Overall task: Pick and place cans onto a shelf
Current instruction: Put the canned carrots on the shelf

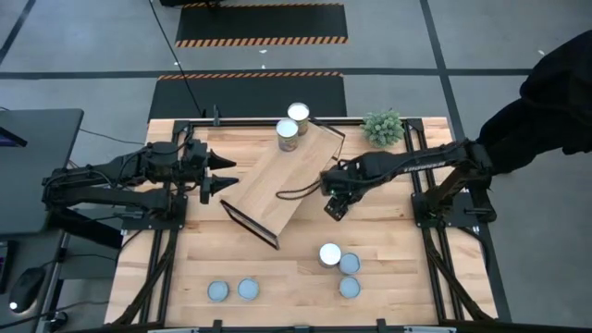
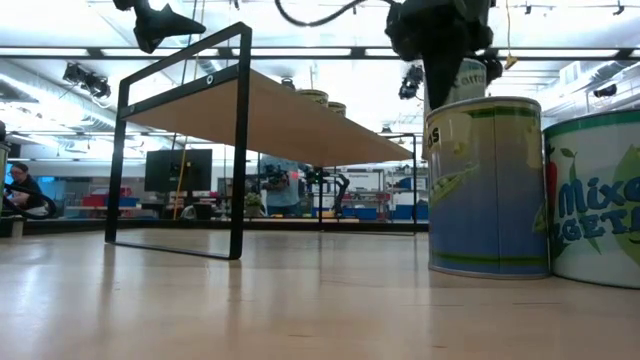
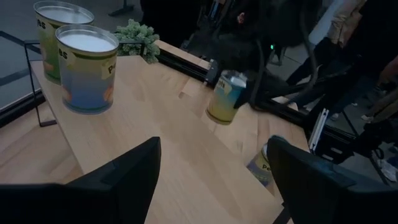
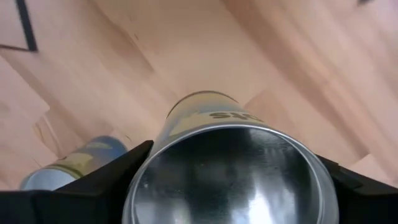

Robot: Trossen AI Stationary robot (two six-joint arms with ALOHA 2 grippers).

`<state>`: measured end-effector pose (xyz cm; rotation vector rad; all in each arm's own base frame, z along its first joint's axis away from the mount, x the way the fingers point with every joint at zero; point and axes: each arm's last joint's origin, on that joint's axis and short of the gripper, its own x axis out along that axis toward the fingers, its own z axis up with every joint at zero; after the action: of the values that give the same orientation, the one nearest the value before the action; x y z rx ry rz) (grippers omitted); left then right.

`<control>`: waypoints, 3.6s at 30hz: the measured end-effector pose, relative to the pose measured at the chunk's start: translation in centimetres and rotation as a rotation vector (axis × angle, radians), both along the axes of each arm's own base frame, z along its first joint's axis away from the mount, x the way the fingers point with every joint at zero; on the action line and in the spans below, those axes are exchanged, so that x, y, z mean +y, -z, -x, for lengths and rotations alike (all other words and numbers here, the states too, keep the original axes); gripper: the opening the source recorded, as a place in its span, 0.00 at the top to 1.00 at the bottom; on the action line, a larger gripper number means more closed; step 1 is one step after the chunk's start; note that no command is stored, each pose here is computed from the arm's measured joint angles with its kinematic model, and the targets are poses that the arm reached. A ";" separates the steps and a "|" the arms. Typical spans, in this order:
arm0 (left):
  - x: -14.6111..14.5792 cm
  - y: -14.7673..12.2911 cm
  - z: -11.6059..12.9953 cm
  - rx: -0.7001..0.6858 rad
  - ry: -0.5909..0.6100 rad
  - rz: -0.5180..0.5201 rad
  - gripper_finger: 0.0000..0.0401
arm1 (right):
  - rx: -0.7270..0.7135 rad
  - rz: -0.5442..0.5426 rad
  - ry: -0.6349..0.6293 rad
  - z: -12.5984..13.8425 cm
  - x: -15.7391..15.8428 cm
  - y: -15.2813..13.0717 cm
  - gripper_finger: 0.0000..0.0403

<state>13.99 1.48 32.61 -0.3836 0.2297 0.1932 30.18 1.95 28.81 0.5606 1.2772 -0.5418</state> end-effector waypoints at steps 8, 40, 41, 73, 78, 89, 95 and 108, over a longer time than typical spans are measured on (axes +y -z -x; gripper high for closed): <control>0.1 0.0 0.0 -0.001 -0.020 0.003 0.25 | -0.101 0.123 -0.060 -0.7 -1.8 -5.2 0.21; 0.1 0.0 0.0 -0.001 -0.037 0.010 0.25 | -0.342 0.278 -0.196 -7.5 -5.1 -9.0 0.21; 0.1 0.0 0.0 -0.001 -0.037 0.010 0.25 | -0.344 0.281 -0.201 -7.8 -5.3 -9.0 0.21; 0.1 0.1 0.0 0.005 -0.038 0.016 0.25 | -0.219 0.280 -0.337 -9.5 -7.7 -6.4 0.21; 0.1 0.1 0.0 0.005 -0.038 0.016 0.25 | -0.207 0.259 -0.347 -9.3 -7.6 -6.3 0.21; 0.1 0.1 0.0 0.005 -0.038 0.015 0.25 | -0.120 0.174 -0.376 -8.4 -7.3 -5.8 0.21; 0.1 0.1 0.0 0.005 -0.038 0.015 0.25 | -0.125 0.179 -0.382 -8.5 -7.3 -5.8 0.21; 0.1 0.1 0.0 0.005 -0.037 0.016 0.25 | -0.164 0.197 -0.404 -8.8 -7.4 -6.0 0.10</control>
<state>13.97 1.56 32.54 -0.4031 0.2289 0.2292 39.02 -5.47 34.79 0.1697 1.1262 -0.2720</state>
